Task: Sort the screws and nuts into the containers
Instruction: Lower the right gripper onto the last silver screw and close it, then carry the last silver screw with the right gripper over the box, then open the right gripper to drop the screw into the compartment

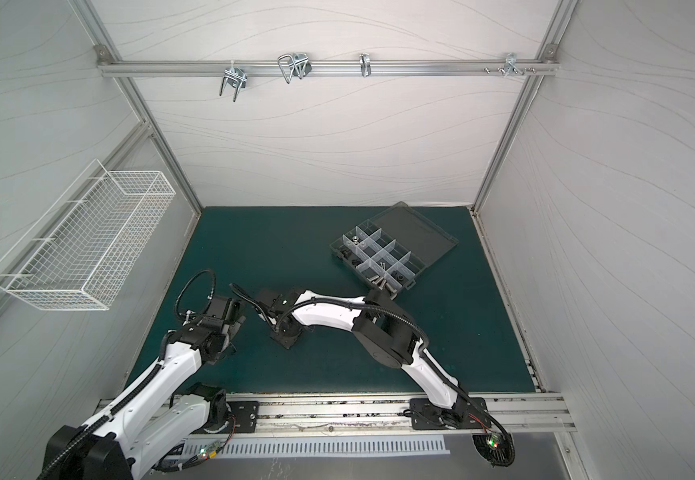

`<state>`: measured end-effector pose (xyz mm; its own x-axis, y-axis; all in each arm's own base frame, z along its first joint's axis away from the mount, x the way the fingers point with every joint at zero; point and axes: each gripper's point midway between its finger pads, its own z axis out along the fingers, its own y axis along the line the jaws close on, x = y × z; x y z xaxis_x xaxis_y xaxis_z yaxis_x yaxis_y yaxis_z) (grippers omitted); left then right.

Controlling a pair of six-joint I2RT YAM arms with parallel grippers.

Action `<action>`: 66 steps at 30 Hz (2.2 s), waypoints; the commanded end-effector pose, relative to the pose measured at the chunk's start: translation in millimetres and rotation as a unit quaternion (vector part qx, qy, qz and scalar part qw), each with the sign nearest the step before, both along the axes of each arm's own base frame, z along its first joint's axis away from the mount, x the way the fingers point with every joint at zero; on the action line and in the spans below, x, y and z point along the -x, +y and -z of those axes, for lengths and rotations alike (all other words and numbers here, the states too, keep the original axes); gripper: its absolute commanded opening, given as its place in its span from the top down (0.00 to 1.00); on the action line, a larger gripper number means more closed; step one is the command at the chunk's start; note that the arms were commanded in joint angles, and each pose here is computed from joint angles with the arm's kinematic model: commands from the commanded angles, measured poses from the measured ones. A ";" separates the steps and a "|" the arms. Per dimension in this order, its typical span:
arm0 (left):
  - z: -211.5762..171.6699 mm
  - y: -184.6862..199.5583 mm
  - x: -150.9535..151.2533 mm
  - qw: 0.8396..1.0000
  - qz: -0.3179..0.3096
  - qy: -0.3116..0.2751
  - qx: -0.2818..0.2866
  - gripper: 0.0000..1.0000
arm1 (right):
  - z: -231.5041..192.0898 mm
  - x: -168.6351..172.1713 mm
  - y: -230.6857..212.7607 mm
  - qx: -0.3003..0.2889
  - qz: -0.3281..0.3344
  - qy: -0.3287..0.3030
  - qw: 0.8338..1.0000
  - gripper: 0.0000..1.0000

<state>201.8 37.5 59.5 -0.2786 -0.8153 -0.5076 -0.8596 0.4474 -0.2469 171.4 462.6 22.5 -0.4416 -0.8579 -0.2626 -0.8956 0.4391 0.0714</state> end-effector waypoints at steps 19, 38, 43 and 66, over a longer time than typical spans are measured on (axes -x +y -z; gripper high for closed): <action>0.9 2.3 -2.4 1.000 -0.007 0.001 -0.004 0.01 | -21.8 -93.1 -103.5 0.008 0.168 0.001 0.986 1.00; 3.0 -6.3 -13.8 1.000 0.017 0.003 0.007 0.01 | -113.3 -225.2 -230.9 -0.037 0.345 -0.112 0.931 1.00; 2.3 -7.2 -15.5 1.000 0.020 0.002 0.008 0.01 | -105.2 -245.7 -261.2 -0.032 0.383 -0.109 0.917 1.00; 3.8 -7.4 -16.0 1.000 0.021 0.007 0.007 0.01 | -85.2 -271.8 -288.1 -0.024 0.415 -0.099 0.904 0.67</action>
